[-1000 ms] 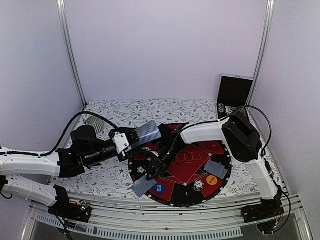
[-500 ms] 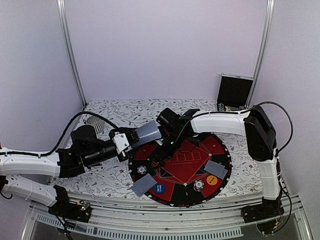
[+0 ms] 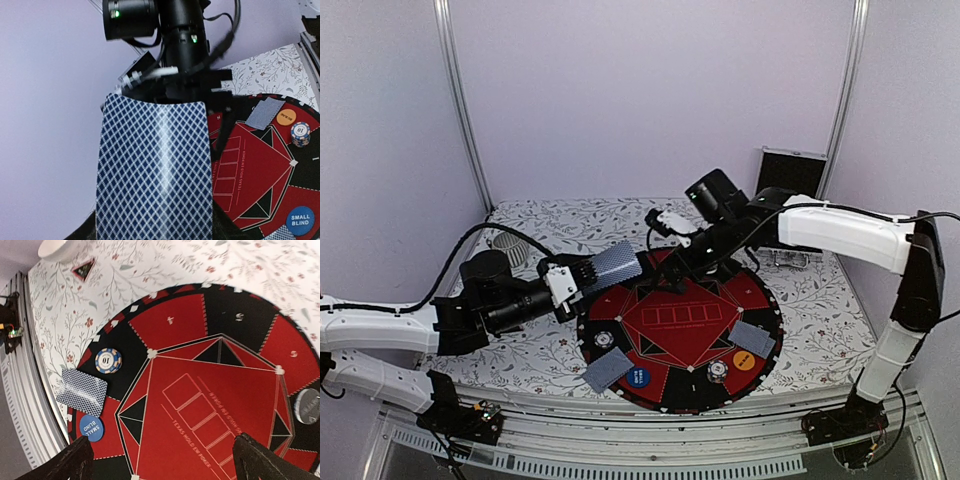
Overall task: Distribute texas hold em gaming equipment
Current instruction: Pick up the poker card from the face-down deck piles.
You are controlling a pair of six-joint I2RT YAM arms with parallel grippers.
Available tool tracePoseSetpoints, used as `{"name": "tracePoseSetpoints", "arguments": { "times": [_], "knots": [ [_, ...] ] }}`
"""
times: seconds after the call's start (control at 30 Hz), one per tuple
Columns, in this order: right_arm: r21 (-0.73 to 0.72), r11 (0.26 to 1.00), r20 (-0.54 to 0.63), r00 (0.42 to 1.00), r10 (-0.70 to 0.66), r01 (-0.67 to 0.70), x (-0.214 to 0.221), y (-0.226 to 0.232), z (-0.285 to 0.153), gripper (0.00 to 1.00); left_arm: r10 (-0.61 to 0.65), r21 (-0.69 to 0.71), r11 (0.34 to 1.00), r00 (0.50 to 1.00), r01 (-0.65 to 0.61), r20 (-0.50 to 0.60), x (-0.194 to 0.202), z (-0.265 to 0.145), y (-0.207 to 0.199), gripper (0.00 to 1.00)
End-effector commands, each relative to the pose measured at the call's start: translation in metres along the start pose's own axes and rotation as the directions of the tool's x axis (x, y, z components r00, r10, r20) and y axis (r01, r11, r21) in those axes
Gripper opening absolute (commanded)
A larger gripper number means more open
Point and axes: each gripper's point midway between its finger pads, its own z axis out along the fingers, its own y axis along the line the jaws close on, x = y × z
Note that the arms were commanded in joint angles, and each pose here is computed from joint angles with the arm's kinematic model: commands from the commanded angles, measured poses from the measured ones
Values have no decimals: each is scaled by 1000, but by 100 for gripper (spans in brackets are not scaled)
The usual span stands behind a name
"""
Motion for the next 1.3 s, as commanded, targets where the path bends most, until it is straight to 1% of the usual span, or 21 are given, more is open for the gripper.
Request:
{"name": "tracePoseSetpoints", "arguments": {
  "times": [0.0,0.03,0.1,0.17,0.3,0.4,0.53,0.63,0.83,1.03,1.27],
  "knots": [
    [-60,997,405,914,-11,38,-66,16,-86,99,17,5,1000,999,-17,31,-8,-2,-3,52],
    [-126,988,454,891,-21,87,-72,32,-96,99,18,5,1000,999,-18,30,-8,-2,-3,52],
    [-229,962,511,859,-13,151,-82,55,-109,100,20,7,1000,999,-21,27,-7,-2,-4,52],
    [-293,946,516,856,38,135,-87,65,-108,99,22,9,1000,999,-22,27,-7,-1,-4,52],
    [-338,933,487,871,65,119,-91,79,-87,97,22,8,1000,999,-22,26,-7,-1,-4,52],
    [-343,933,461,885,66,110,-93,87,-70,96,23,9,1000,999,-23,25,-7,-1,-4,52],
    [-321,943,450,890,75,83,-96,82,-59,93,22,8,1000,999,-22,24,-7,-1,-5,52],
    [-297,952,448,892,67,78,-96,78,-60,88,22,7,1000,999,-22,25,-7,-2,-4,52],
    [-237,968,446,894,33,82,-90,71,-69,84,22,10,1000,999,-22,28,-7,-2,-5,52],
    [-208,975,429,903,21,76,-84,65,-73,66,22,12,1000,999,-22,26,-6,-1,-5,52],
    [-210,974,428,903,17,82,-83,66,-81,61,21,14,1000,999,-21,25,-6,-1,-6,52]
  ]
}}
